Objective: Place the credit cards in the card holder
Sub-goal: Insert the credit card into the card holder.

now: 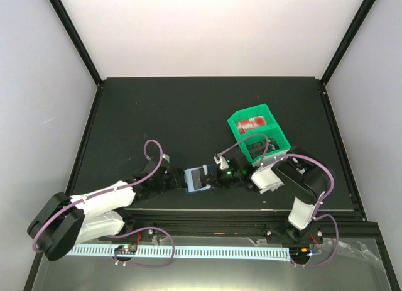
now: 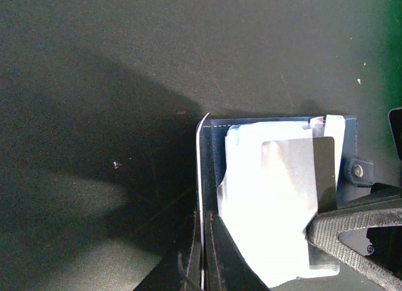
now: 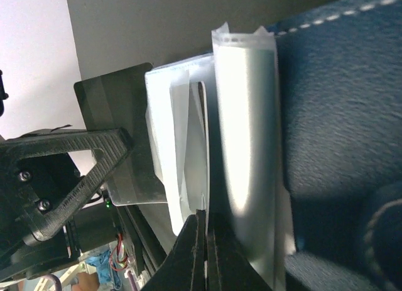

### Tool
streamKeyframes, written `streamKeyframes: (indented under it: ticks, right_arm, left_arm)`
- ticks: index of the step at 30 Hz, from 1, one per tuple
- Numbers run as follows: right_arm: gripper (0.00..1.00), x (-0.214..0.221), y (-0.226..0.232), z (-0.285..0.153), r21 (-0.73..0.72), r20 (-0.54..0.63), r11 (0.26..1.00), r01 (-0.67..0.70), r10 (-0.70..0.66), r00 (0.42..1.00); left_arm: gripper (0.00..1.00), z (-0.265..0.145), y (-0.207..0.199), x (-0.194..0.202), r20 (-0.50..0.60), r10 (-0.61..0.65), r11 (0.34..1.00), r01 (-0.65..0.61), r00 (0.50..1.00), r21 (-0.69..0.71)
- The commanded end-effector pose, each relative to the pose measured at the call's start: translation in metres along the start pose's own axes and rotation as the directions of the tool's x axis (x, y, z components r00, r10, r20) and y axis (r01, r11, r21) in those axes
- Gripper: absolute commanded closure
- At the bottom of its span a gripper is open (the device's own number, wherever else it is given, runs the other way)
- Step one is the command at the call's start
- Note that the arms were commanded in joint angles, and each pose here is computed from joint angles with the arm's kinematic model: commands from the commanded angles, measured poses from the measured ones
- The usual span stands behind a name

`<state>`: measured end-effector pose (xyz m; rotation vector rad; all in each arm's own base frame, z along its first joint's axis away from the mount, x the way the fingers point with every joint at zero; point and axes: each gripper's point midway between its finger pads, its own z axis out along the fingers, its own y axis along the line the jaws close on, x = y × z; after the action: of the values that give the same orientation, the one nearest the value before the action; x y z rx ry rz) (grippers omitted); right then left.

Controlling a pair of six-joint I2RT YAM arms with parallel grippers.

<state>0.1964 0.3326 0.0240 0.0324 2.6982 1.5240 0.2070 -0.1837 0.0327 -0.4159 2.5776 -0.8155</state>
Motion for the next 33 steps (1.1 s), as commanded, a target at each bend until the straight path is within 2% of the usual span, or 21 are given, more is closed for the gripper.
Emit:
streamKeyframes:
  ticks: [1,8,17,19,27,33]
  right_arm:
    - [0.98,-0.002,-0.006,0.010,0.035,0.013,0.999,0.009,-0.009,1.000]
    - [0.92,-0.002,-0.004,0.007,0.058,0.034,0.998,0.023,-0.025,0.999]
    - [0.66,-0.003,-0.005,-0.012,0.152,0.081,0.987,0.047,-0.060,0.995]
    - [0.63,-0.004,-0.005,-0.013,0.168,0.078,0.984,0.052,-0.066,0.995]
    - [0.59,-0.001,-0.005,-0.002,0.222,0.027,0.971,0.091,-0.100,0.995]
    - [0.61,-0.002,0.006,0.006,0.281,-0.001,0.944,0.172,-0.179,0.984]
  left_arm:
    - [0.98,0.003,0.022,0.016,-0.059,0.008,0.996,-0.013,0.998,-0.085]
    - [0.98,0.003,0.023,0.017,-0.059,0.006,0.996,-0.011,0.998,-0.090]
    - [0.98,0.002,0.022,0.016,-0.054,0.009,0.996,-0.013,0.998,-0.088]
    - [0.99,0.002,0.022,0.016,-0.055,0.010,0.996,-0.014,0.998,-0.087]
    - [0.98,0.002,0.022,0.016,-0.055,0.014,0.996,-0.018,0.998,-0.088]
    - [0.98,0.002,0.020,0.016,-0.061,0.021,0.997,-0.025,0.998,-0.077]
